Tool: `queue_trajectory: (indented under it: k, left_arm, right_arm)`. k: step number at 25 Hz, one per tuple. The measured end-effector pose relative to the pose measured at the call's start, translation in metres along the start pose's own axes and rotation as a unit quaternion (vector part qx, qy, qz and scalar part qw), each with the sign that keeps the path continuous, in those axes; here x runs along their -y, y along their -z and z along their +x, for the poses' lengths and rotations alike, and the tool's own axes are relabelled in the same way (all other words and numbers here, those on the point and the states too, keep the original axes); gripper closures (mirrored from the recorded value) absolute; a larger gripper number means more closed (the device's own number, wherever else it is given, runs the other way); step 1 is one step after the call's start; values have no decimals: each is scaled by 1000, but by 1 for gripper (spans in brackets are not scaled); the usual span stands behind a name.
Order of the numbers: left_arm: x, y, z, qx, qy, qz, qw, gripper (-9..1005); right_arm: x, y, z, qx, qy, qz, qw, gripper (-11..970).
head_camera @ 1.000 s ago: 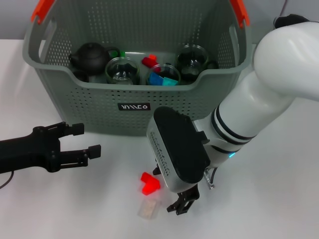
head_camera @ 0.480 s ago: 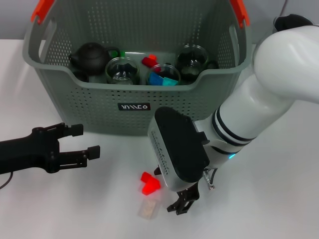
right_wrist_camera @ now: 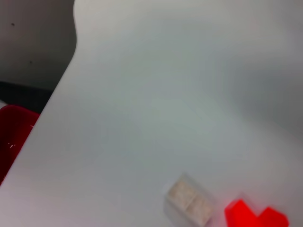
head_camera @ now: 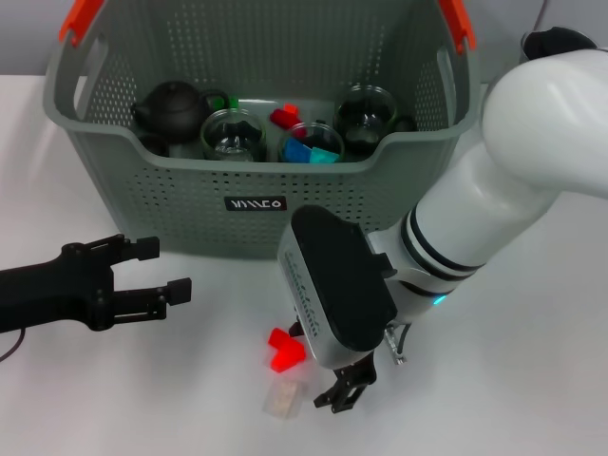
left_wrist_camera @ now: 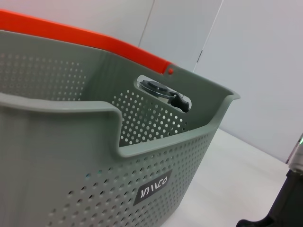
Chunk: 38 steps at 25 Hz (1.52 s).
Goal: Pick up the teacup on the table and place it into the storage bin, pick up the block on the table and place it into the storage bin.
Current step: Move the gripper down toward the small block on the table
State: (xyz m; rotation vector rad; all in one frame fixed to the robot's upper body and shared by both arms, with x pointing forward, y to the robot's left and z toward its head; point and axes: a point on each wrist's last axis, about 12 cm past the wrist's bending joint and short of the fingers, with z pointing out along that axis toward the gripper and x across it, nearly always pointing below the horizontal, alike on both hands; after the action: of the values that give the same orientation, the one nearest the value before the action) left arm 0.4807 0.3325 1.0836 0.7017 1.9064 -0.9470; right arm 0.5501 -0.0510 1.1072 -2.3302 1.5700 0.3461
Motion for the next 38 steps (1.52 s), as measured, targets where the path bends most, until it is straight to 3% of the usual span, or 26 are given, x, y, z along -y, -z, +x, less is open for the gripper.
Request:
queue_trajectory:
  k: [8,25,38]
  left_arm:
    - [-1,3,2,-4,-1,-10,1000,92]
    - [-3,7,3,4,1,-22,1000,92]
    - [-3,7,3,5,2,-20,1000,93]
  right_arm:
    - [-1,8,-16,6,37,-4,999,44]
    - [-10,-3,-33,3,113,-8,994,44]
    - [-10,-12,-30,-4,122,1,993,70]
